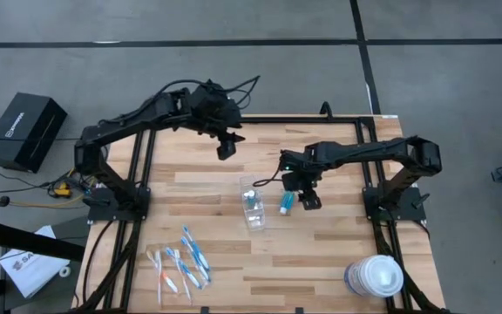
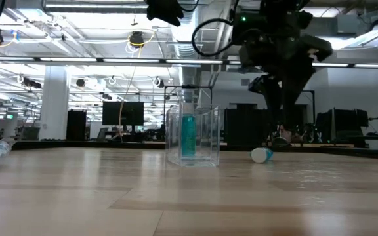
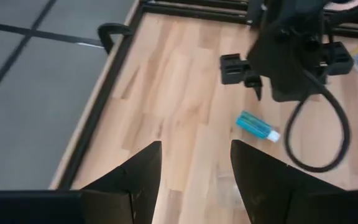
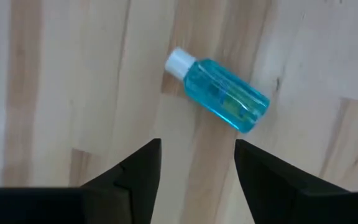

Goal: Pick & Place toothbrushing station
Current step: Put the blue mouthwash bottle into the transparent organizer

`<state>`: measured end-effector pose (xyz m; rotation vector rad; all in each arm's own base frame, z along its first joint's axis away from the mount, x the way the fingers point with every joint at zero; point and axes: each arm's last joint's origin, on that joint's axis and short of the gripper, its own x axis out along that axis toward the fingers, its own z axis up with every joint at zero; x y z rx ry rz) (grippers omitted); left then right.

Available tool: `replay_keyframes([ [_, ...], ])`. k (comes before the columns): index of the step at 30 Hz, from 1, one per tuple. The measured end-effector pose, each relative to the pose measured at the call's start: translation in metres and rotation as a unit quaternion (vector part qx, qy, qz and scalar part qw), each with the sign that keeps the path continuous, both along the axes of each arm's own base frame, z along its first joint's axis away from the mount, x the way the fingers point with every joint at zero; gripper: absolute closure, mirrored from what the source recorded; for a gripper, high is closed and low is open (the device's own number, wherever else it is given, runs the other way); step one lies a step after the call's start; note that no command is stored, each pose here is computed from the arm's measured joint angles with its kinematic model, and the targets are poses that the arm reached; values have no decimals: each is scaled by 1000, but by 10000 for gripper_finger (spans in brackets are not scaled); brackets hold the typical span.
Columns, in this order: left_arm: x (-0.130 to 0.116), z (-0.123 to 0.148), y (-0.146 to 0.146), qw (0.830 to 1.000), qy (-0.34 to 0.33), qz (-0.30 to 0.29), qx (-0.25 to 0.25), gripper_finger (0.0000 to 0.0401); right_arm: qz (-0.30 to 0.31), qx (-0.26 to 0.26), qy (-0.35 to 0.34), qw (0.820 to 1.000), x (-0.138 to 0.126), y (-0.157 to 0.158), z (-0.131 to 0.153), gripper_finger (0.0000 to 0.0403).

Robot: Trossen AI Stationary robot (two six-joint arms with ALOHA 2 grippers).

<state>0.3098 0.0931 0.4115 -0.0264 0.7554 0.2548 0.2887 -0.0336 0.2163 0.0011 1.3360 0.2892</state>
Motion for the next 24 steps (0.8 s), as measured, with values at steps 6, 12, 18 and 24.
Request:
replay_keyframes([
  [6, 16, -7, 3, 1000, -16, -12, -9, 217, -45, 1, -26, 999, -8, -15, 15, 204],
  [12, 36, -23, 11, 999, -21, -28, -27, 217, -104, 43, -86, 990, -30, -28, 48, 211],
  [18, 68, -54, 19, 995, -24, -54, -79, 217, -196, 62, -165, 964, -66, -29, 96, 212],
  [24, 99, -99, 26, 960, -10, 24, -280, 217, -255, 44, -284, 923, -105, -21, 158, 202],
])
